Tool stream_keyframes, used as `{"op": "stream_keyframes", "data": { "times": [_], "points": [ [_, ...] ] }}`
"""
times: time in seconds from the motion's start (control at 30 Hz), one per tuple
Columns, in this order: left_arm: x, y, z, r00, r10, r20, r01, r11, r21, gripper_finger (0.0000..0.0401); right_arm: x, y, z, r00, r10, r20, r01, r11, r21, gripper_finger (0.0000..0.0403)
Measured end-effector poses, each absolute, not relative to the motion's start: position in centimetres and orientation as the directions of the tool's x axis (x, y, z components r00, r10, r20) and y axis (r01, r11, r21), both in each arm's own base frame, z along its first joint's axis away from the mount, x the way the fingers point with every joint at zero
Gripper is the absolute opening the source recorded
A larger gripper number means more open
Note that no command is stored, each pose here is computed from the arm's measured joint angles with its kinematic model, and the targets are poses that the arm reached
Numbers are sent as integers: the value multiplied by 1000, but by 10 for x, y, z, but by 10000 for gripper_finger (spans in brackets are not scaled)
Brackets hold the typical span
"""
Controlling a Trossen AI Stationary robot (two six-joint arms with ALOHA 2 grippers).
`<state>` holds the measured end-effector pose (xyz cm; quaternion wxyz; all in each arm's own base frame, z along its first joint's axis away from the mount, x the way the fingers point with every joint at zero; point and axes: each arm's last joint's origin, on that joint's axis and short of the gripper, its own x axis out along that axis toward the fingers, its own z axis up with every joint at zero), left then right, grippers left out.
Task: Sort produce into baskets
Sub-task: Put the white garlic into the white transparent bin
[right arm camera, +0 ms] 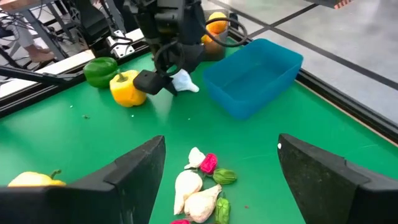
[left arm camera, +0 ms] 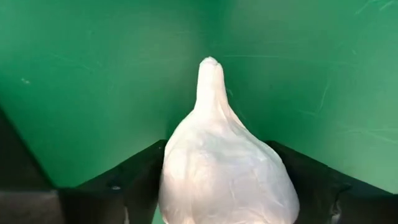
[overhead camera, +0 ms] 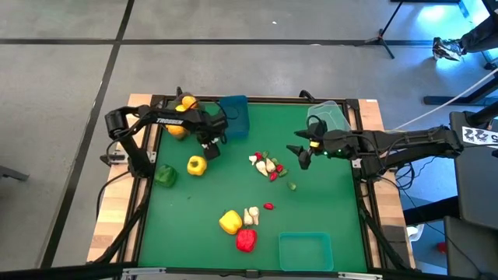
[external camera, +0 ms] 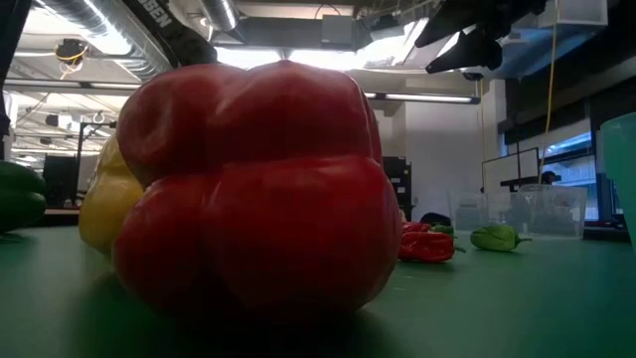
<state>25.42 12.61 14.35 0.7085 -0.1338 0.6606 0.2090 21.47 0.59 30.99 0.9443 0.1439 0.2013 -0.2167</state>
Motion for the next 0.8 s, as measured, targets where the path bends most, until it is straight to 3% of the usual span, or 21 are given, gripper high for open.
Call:
{"op": "stream_keyframes", "data": {
  "times": [0.2,0.4,0.57,0.8],
  "points": [
    [254,124,144,32,112,-993,-503,861,81,220,215,6,310,824,-354,-442,470,864,183,303],
    [255,120,148,0,95,-995,-535,841,80,223,215,6,310,824,-355,-442,470,863,183,303],
    [271,124,171,53,107,-993,-534,843,62,224,214,5,310,812,-391,-433,500,848,173,303],
    [307,137,239,305,159,-939,-564,824,-43,222,214,-3,311,780,-466,-418,587,775,233,303]
  ]
}}
